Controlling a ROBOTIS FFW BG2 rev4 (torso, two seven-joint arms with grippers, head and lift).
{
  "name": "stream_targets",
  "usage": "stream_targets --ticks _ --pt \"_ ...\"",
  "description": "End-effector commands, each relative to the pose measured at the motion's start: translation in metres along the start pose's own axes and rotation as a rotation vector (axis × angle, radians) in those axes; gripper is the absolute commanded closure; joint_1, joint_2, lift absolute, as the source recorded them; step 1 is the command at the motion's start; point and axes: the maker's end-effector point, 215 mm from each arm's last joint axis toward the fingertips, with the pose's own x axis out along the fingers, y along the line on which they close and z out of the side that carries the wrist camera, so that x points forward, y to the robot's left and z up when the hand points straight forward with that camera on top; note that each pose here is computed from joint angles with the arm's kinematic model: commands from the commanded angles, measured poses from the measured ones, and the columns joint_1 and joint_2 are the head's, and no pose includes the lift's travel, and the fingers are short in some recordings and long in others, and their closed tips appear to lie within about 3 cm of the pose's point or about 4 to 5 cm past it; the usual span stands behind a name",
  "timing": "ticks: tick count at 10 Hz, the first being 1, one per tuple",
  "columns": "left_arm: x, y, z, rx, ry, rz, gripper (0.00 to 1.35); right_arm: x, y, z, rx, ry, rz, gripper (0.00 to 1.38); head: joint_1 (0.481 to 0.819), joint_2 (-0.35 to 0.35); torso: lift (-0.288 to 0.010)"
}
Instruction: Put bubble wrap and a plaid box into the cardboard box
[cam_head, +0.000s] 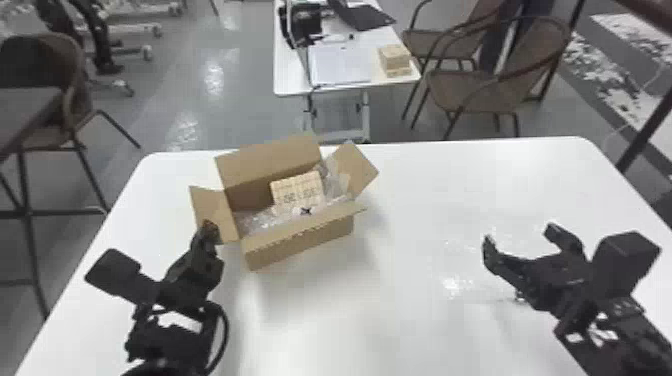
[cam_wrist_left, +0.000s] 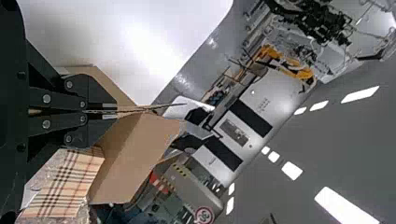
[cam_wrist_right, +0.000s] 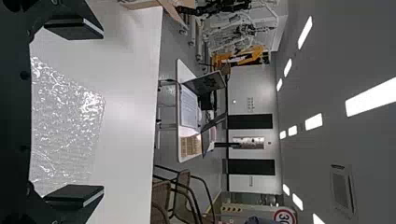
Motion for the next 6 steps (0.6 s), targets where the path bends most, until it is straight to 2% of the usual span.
stream_targets --ticks 1,3,6 --pt "-0.007 0.016 0.019 0.012 -0.089 0.054 1.22 -0.001 0.000 -0.002 -0.002 0.003 0.000 0.13 0.695 0.086 -0.103" --pt "-0.022 0.033 0.050 0.046 -0.245 0.127 1.22 -0.002 -0.001 -0.004 0.001 0.002 -0.002 0.13 0.695 0.126 -0.103" --pt "-0.046 0.054 0.075 0.031 -0.390 0.222 1.22 -0.002 -0.001 -0.005 0.005 0.004 -0.002 0.13 0.695 0.170 -0.103"
